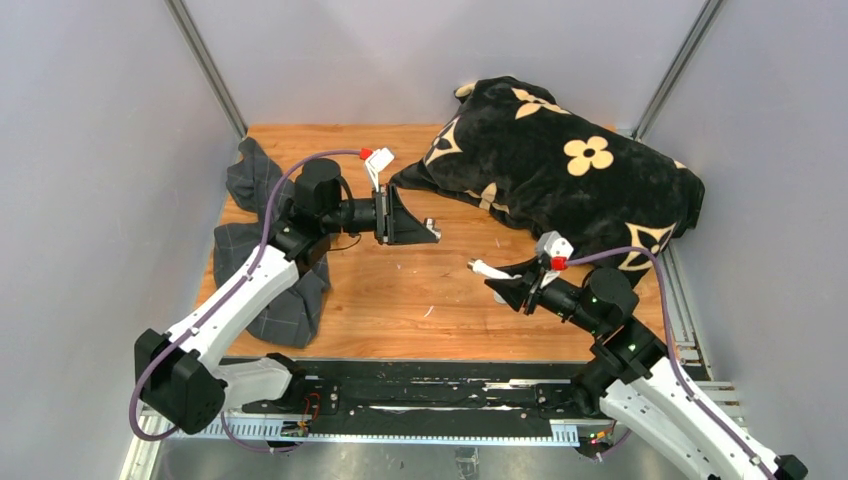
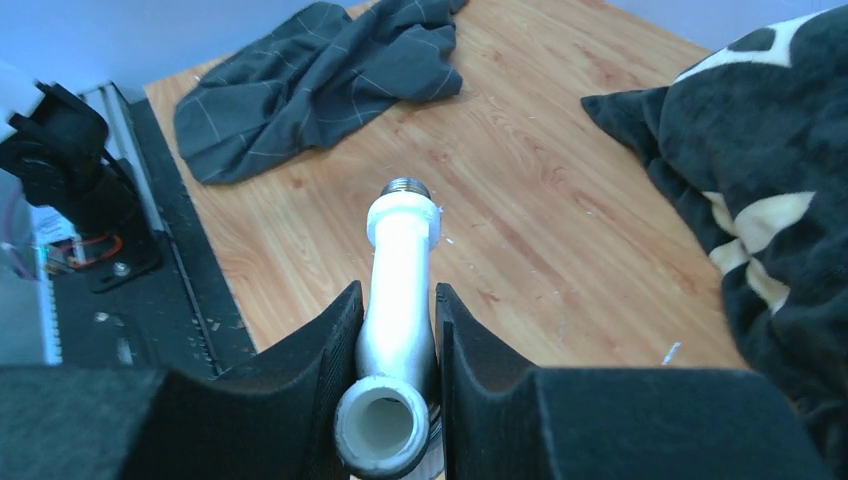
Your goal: Install the water faucets
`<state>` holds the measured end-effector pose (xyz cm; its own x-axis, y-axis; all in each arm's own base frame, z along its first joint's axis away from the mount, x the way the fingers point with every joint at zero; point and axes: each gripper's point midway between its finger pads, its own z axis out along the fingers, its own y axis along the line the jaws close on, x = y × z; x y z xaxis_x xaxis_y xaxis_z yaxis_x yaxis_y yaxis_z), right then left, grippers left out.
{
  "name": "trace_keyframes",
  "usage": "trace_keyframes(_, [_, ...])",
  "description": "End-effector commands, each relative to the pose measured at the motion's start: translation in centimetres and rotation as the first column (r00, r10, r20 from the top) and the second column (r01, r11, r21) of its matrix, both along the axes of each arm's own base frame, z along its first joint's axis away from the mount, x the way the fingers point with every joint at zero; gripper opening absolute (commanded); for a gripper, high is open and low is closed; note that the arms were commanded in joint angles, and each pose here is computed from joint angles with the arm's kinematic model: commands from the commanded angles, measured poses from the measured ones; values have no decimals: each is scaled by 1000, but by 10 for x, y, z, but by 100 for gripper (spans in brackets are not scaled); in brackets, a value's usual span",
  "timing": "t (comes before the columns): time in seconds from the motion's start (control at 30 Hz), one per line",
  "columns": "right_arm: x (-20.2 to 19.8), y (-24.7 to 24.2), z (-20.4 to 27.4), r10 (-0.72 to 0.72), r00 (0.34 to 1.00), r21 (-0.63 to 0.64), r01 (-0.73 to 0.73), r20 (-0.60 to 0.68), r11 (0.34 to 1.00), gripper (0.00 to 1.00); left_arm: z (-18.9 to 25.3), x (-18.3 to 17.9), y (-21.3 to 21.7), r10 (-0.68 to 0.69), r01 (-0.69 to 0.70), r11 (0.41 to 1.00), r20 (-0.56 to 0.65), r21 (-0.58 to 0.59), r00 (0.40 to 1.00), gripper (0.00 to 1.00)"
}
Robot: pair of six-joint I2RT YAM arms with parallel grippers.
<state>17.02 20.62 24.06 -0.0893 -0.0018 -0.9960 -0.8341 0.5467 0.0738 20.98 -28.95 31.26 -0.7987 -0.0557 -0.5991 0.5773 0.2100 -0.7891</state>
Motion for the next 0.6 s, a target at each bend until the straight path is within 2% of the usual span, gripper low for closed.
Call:
trace_keyframes(0.0, [3,13,30,58,979,-41,-51,193,998,1,21,-5,3,-47,45,998,-34,-48,998,0])
trace_keyframes(0.13, [6,20,32,72,955,-124,-38,287,992,1,17,-5,6,-55,51,997,-87,-51,995,0])
trace_keyframes(0.3, [6,22,42,105,864,-224,9,492,975,0,17,-18,4,-207,176,974,-252,-140,945,0])
trace_keyframes(0.37, [12,18,47,72,842,-228,62,535,972,1,14,-15,5,-213,168,971,-302,-169,929,0])
trace_keyframes(0.57, [19,11,69,4,813,-191,132,583,973,0,-15,-7,8,-178,128,981,-405,-149,897,0])
